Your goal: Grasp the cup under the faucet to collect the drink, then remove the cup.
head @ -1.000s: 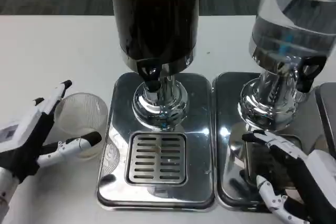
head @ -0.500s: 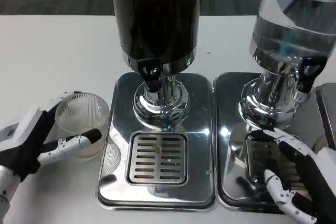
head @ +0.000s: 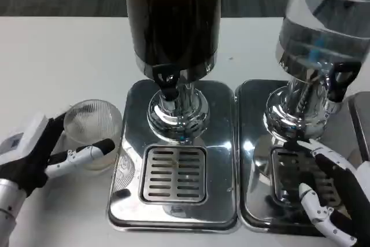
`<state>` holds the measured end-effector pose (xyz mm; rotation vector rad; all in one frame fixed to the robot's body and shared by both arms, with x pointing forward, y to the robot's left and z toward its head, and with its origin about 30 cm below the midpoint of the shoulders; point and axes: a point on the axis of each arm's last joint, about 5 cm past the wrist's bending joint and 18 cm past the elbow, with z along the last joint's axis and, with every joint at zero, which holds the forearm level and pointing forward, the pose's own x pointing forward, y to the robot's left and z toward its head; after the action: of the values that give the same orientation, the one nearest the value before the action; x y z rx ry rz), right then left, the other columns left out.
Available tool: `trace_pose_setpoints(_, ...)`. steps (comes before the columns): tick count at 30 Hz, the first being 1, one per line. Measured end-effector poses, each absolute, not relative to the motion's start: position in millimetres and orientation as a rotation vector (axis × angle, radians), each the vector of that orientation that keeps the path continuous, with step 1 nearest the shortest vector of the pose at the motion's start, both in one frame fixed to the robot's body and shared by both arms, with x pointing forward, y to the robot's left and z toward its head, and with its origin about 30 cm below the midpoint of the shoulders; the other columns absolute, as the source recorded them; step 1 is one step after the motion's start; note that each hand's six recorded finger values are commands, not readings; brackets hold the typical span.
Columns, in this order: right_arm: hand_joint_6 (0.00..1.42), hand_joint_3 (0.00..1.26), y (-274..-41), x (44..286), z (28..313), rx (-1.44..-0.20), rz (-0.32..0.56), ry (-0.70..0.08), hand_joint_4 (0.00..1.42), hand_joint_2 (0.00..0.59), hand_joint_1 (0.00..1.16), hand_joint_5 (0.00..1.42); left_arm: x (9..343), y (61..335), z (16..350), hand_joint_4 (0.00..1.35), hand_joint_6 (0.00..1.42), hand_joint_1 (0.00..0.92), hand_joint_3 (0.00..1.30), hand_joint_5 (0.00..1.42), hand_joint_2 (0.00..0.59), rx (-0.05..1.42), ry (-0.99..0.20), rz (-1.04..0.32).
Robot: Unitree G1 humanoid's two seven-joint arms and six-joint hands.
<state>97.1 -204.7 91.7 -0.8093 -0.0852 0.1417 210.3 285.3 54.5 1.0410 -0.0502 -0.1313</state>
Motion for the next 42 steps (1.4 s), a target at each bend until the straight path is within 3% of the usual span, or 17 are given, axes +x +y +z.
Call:
trace_pose_setpoints(10,0.22,0.26,-205.4,95.3,94.7,-0.808,0.140,-0.089,0.15,0.586,0.34,0.13,210.5,284.4,52.1,0.20,0.36,0.096,0.14,0.43,0.039,1.067,-0.024,-0.122)
trace_pose_setpoints(16,0.22,0.26,-206.0,94.0,94.6,-0.802,0.139,-0.083,0.15,0.586,0.33,0.13,210.4,283.9,51.7,0.23,0.40,0.197,0.17,0.46,0.074,1.069,-0.026,-0.121)
trace_pose_setpoints(21,0.22,0.26,-205.6,93.9,94.5,-0.798,0.136,-0.082,0.15,0.586,0.33,0.13,210.4,283.5,51.5,0.28,0.46,0.217,0.23,0.52,0.088,1.070,-0.031,-0.117)
trace_pose_setpoints(24,0.22,0.26,-205.8,93.9,94.5,-0.797,0.135,-0.082,0.15,0.586,0.32,0.13,210.4,283.2,51.4,0.33,0.55,0.222,0.26,0.58,0.094,1.069,-0.039,-0.107)
trace_pose_setpoints(26,0.22,0.26,-205.9,93.9,94.6,-0.796,0.134,-0.082,0.15,0.586,0.32,0.13,210.3,282.7,51.0,0.40,0.71,0.242,0.32,0.68,0.112,1.069,-0.044,-0.101)
trace_pose_setpoints(32,0.21,0.26,-206.0,93.9,94.8,-0.794,0.132,-0.083,0.15,0.586,0.32,0.13,209.6,279.1,48.2,0.55,0.97,0.306,0.49,0.85,0.139,1.060,-0.062,-0.076)
trace_pose_setpoints(42,0.21,0.26,-206.1,95.4,95.5,-0.795,0.130,-0.089,0.15,0.586,0.31,0.13,207.9,275.4,43.3,0.63,1.14,0.318,0.56,0.96,0.159,1.022,-0.055,-0.040)
